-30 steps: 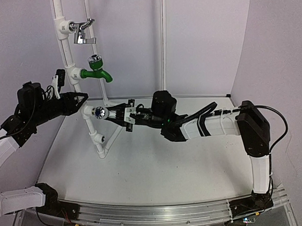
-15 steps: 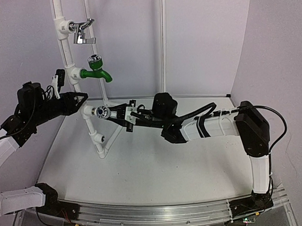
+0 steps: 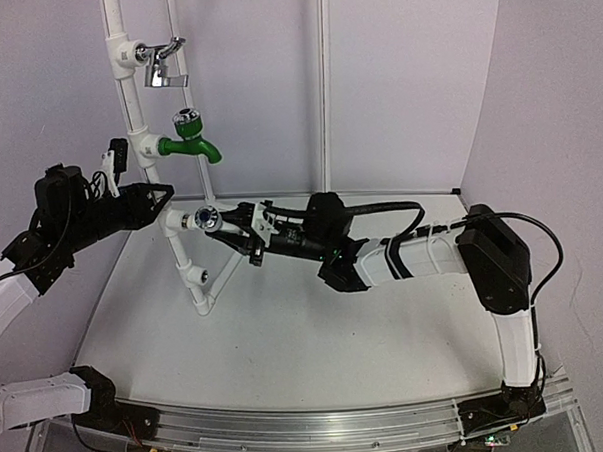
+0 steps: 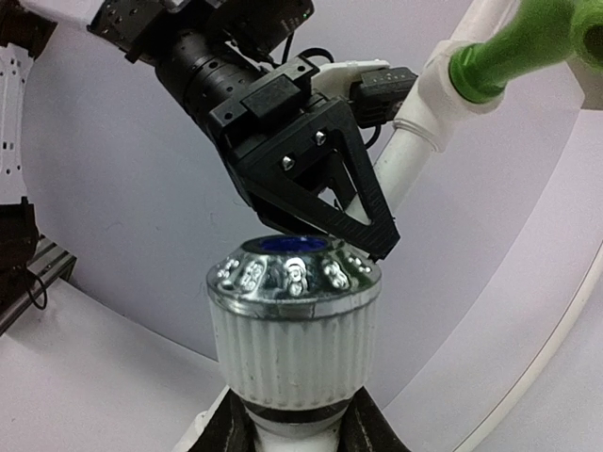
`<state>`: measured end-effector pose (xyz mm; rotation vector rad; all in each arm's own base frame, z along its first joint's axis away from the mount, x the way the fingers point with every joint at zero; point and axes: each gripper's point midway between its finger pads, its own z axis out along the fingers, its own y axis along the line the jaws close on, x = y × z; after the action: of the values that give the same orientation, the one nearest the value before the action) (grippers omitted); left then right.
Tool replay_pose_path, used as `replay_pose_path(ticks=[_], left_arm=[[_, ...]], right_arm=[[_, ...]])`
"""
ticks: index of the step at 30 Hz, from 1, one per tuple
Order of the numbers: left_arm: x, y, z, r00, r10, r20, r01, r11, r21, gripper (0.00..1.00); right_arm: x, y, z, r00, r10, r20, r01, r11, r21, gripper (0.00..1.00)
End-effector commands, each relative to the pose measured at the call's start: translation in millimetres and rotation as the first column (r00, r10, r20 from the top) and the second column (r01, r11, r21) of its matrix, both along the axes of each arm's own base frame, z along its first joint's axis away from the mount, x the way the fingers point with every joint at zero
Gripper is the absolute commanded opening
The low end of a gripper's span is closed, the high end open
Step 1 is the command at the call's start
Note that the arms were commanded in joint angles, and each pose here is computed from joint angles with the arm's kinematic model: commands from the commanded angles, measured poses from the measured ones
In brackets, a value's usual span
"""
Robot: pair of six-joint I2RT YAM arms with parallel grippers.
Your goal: Install the water faucets
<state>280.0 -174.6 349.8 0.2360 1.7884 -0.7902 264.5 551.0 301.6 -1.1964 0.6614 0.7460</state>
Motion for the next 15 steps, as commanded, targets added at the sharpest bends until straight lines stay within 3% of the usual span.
replay_pose_path(ticks=[1, 15], left_arm=[[-48.6, -42.8, 8.2, 0.939, -0.287, -0.189, 0.227, 0.931, -0.287, 0.0], [-49.9, -51.7, 3.5, 0.936, -0.297, -0.191, 0.236, 0.928, -0.287, 0.0]], right_arm=[[57.4, 1.4, -51.1, 0.947, -0.217, -0.236, 0.202, 0.976, -0.086, 0.0], [52.0, 6.8, -43.1, 0.896, -0.187, -0.403, 0.183, 0.982, -0.049, 0.0]])
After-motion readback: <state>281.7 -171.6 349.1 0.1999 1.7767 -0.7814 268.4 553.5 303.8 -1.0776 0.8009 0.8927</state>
